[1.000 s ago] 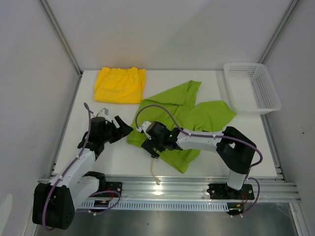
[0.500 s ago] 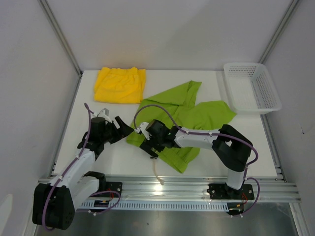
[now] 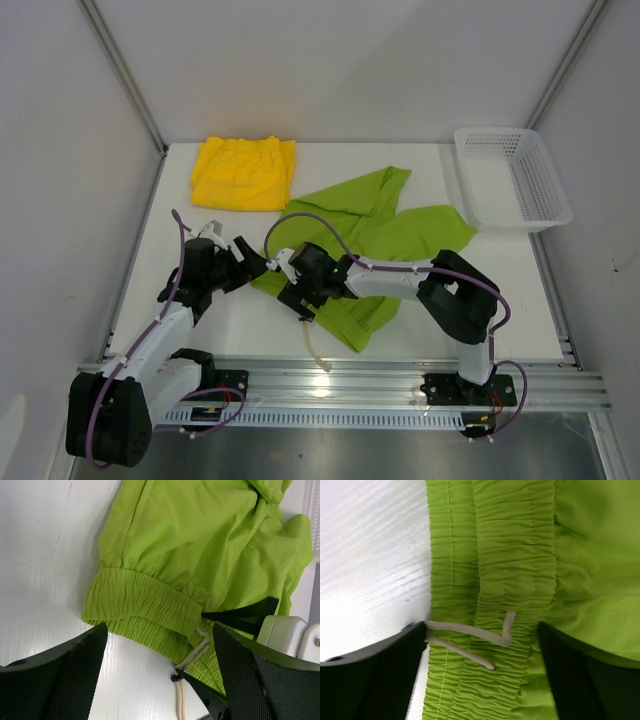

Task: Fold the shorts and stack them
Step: Flatten the shorts out

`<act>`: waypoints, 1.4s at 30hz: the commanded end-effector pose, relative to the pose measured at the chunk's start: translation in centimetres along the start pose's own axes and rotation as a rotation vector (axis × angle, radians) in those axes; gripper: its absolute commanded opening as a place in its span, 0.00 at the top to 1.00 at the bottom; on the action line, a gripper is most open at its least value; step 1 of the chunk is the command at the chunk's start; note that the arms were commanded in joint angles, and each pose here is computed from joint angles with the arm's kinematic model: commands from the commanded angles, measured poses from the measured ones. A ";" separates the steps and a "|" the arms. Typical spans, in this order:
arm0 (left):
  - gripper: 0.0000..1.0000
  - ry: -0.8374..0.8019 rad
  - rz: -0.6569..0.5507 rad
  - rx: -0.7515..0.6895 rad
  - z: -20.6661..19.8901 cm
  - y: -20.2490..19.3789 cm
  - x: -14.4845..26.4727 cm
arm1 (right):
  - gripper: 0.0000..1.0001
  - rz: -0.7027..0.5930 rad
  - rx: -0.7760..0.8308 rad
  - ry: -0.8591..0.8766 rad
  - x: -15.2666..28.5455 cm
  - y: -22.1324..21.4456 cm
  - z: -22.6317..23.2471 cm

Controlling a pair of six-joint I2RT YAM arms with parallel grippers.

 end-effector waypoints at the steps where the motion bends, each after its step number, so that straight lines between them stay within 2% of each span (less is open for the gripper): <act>1: 0.13 -0.020 -0.011 -0.012 -0.2 0.4 0.1 | 0.14 0.144 0.035 -0.011 -1.8 -3.0 0.4; 3: 0.12 -0.017 -0.012 -0.012 -0.1 0.4 0.1 | 0.24 0.146 0.034 -0.031 -1.8 -3.0 0.4; 7: 0.13 -0.009 -0.017 -0.012 -0.1 0.5 0.3 | 0.36 0.118 0.036 -0.085 -1.8 -2.9 0.5; 9: 0.13 -0.006 -0.027 -0.014 -0.2 0.6 0.5 | 0.50 0.103 0.038 -0.137 -1.7 -2.7 0.4; 14: 0.13 0.005 -0.033 -0.020 -0.3 0.9 0.7 | 0.62 0.020 0.029 -0.245 -0.9 -2.2 0.8; 15: 0.13 0.007 -0.034 -0.020 -0.3 0.9 0.7 | 0.60 0.007 0.030 -0.258 -0.8 -2.2 1.0; 16: 0.13 0.010 -0.030 -0.019 -0.2 0.8 0.6 | 0.53 0.000 0.029 -0.266 -0.7 -2.3 1.0; 17: 0.13 0.009 -0.032 -0.019 -0.2 0.8 0.7 | 0.28 -0.001 0.030 -0.262 -0.7 -2.4 1.1; 18: 0.13 0.013 -0.030 -0.018 -0.1 0.8 0.6 | 0.21 -0.006 0.030 -0.259 -0.6 -2.4 1.3; 21: 0.12 0.011 -0.024 -0.019 -0.1 0.6 0.5 | 0.21 -0.013 0.013 -0.186 -0.3 -2.4 1.9; 25: 0.13 0.007 -0.012 -0.012 0.0 0.5 0.2 | 0.08 -0.055 -0.005 -0.021 1.1 -1.9 3.4; 28: 0.12 -0.001 -0.010 -0.010 0.1 0.3 0.0 | 0.06 -0.083 -0.026 -0.014 2.0 -1.5 3.5; 32: 0.12 -0.036 0.005 0.011 0.1 -0.2 -0.3 | 0.10 -0.083 -0.053 -0.046 2.0 -1.4 2.6; 38: 0.12 -0.059 0.048 0.031 0.3 -1.0 -1.1 | 0.07 -0.056 -0.089 -0.077 0.8 -1.9 1.9; 42: 0.12 -0.068 0.071 0.043 0.5 -1.5 -1.3 | 0.14 -0.040 -0.103 -0.085 0.0 -2.3 1.6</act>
Point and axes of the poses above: each gripper's point midway between its finger pads, its own x axis back along the fingers, its own z axis along the line the jaws close on, y = z × x, the point moved 9 cm from there along x, back along the fingers, and after that the axes turned 11 degrees about -x, right-handed, at the moved point
